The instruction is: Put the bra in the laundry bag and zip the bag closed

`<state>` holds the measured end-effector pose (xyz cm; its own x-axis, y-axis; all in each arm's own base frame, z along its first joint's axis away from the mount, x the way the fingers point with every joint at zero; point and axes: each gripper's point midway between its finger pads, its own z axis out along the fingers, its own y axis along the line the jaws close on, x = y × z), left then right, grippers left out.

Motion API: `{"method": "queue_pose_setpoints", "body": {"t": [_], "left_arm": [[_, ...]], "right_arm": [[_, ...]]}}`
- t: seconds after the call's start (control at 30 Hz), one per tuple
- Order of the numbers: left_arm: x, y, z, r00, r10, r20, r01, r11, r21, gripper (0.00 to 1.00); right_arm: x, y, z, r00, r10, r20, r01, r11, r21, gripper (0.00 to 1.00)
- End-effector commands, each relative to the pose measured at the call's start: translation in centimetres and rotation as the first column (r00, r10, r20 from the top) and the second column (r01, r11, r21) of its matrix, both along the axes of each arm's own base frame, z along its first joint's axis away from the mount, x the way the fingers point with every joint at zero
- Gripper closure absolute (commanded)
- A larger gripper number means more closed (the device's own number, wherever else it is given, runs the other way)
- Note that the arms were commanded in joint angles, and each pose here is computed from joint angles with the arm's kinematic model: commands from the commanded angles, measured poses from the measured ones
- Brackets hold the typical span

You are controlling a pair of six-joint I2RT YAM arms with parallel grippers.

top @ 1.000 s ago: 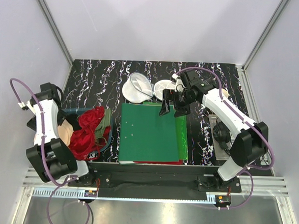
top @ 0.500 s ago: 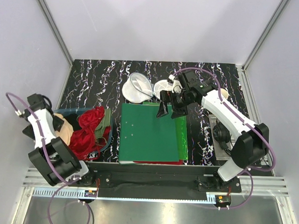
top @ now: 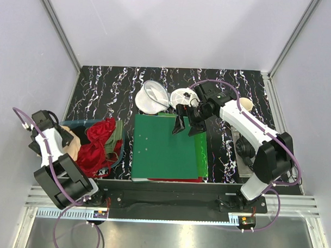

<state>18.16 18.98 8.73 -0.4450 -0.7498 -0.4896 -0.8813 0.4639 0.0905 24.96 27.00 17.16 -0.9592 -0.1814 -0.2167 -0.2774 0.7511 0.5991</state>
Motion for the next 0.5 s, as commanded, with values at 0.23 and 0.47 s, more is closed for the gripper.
{"method": "queue_pose_setpoints", "body": {"t": [0.23, 0.47], "left_arm": [[-0.1, 3.0, -0.3, 0.996, 0.083, 0.02, -0.084, 0.992, 0.092, 0.01], [0.5, 2.3, 0.2, 0.993, 0.071, 0.094, -0.077, 0.995, 0.063, 0.45]], "right_arm": [[-0.4, 1.0, 0.9, 0.998, 0.053, 0.017, -0.053, 0.997, 0.051, 0.0], [-0.2, 0.9, 0.7, 0.999, 0.05, 0.018, -0.051, 0.998, 0.046, 0.0]]}}
